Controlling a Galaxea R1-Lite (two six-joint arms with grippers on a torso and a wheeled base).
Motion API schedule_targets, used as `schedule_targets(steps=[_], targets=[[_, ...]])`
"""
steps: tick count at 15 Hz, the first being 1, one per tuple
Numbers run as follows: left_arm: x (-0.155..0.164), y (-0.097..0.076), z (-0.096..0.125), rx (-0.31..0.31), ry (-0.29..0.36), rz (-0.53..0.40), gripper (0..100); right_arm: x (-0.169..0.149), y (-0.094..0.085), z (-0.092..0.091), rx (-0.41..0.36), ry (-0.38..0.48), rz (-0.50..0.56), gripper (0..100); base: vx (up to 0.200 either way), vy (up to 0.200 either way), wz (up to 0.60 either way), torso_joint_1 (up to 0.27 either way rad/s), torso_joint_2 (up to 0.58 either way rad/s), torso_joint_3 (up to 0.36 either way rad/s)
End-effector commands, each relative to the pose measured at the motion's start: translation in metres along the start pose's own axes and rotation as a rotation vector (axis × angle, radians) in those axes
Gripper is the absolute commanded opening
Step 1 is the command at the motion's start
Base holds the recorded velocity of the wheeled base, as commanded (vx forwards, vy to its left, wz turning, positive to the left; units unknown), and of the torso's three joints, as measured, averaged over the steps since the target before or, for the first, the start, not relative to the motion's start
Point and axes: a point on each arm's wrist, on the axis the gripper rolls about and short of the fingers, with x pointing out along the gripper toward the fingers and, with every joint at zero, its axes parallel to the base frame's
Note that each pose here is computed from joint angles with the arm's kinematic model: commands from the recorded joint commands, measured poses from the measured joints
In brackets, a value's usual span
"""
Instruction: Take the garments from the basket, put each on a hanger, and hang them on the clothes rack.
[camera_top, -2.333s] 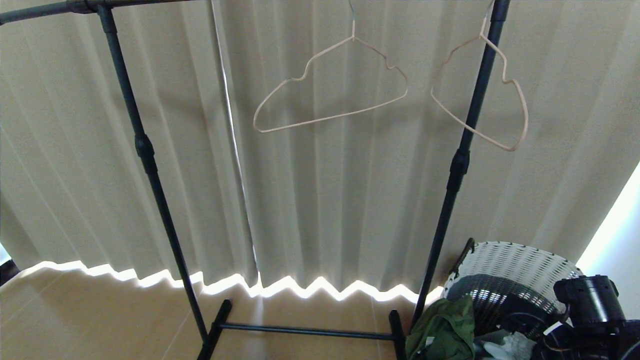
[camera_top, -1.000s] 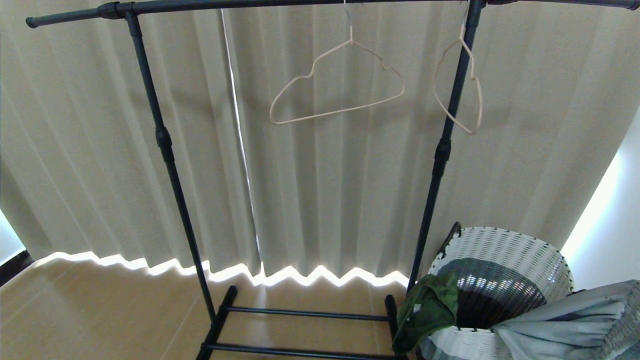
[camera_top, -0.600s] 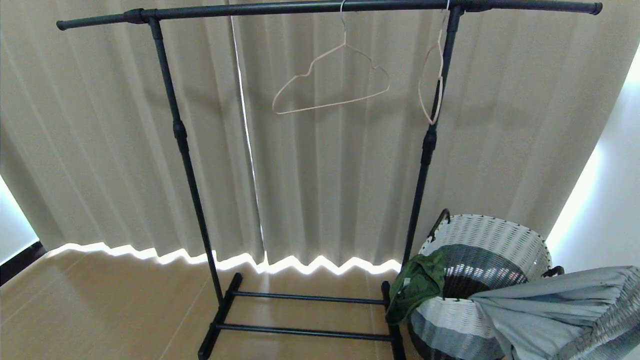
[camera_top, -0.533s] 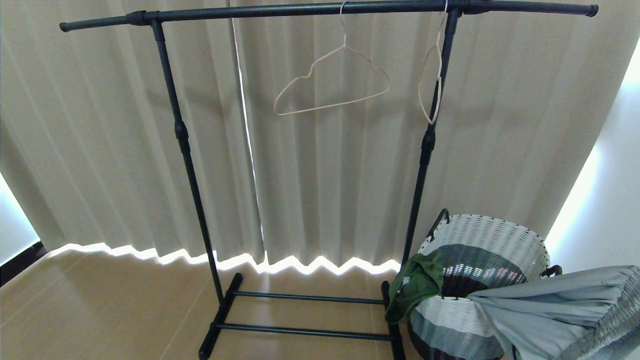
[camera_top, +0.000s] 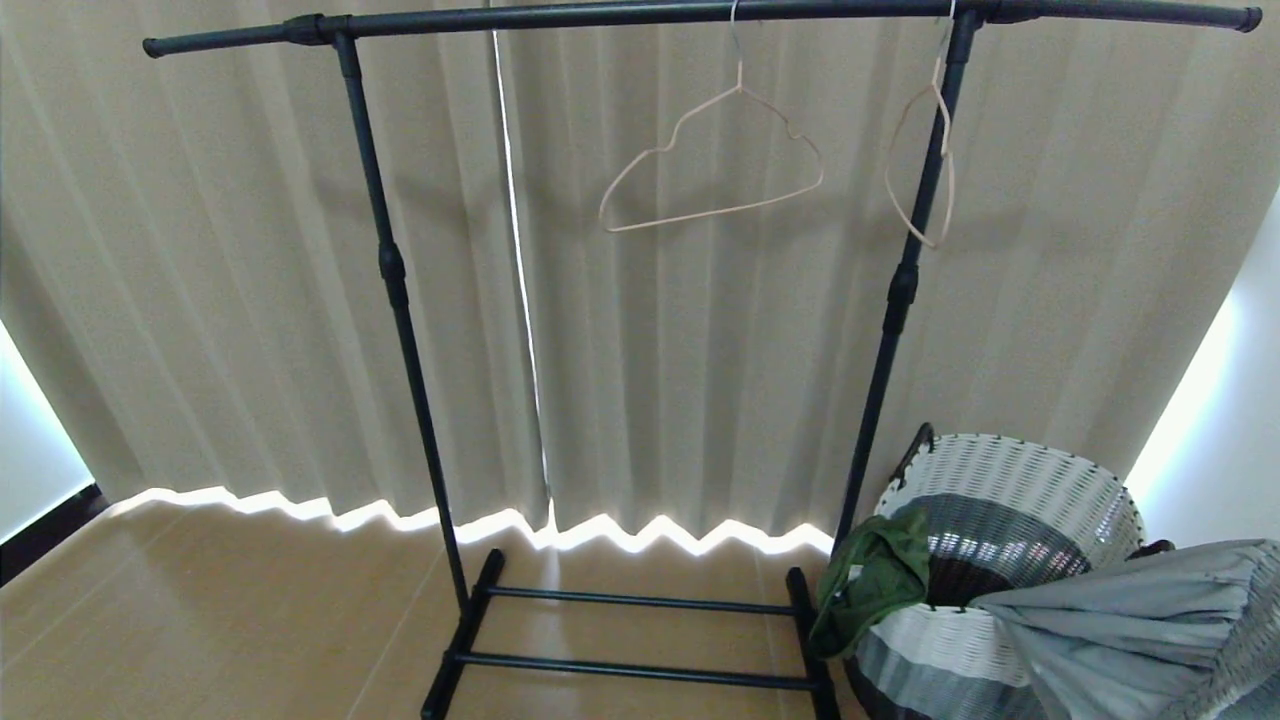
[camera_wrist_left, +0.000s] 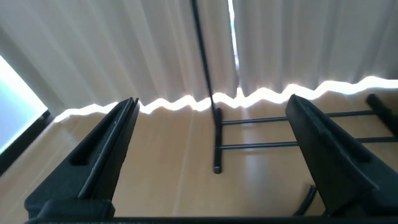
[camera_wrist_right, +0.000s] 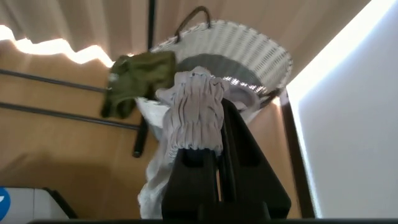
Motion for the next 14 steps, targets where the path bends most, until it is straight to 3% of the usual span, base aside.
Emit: schedule_targets(steps=[1, 4, 8, 11, 14], targets=[[0.0, 0.0, 0.0, -0.001, 0.0, 0.001, 100, 0.001, -0.001, 0.003, -0.002, -0.006, 0.0, 0, 0.0, 0.2, 0.0, -0.007, 0.01, -0.002], [0.0, 0.0, 0.0, 0.001, 0.0, 0.001, 100, 0.003, 0.0, 0.005, -0.01, -0.003, 0.022, 0, 0.0, 0.2, 0.0, 0.005, 0.0, 0.001], [0.0, 0.0, 0.0, 0.005, 0.0, -0.001, 100, 0.01, 0.004, 0.01, -0.03, 0.008, 0.081, 0, 0.0, 0.0, 0.0, 0.0, 0.0, 0.0], [0.0, 0.0, 0.0, 0.065, 0.002, 0.0, 100, 0.015, 0.007, 0.011, -0.04, 0.019, 0.117, 0, 0.0, 0.0, 0.0, 0.0, 0.0, 0.0], [0.0, 0.0, 0.0, 0.073, -0.002, -0.013, 100, 0.014, 0.009, 0.019, -0.054, -0.01, 0.144, 0, 0.0, 0.0, 0.0, 0.0, 0.0, 0.0]])
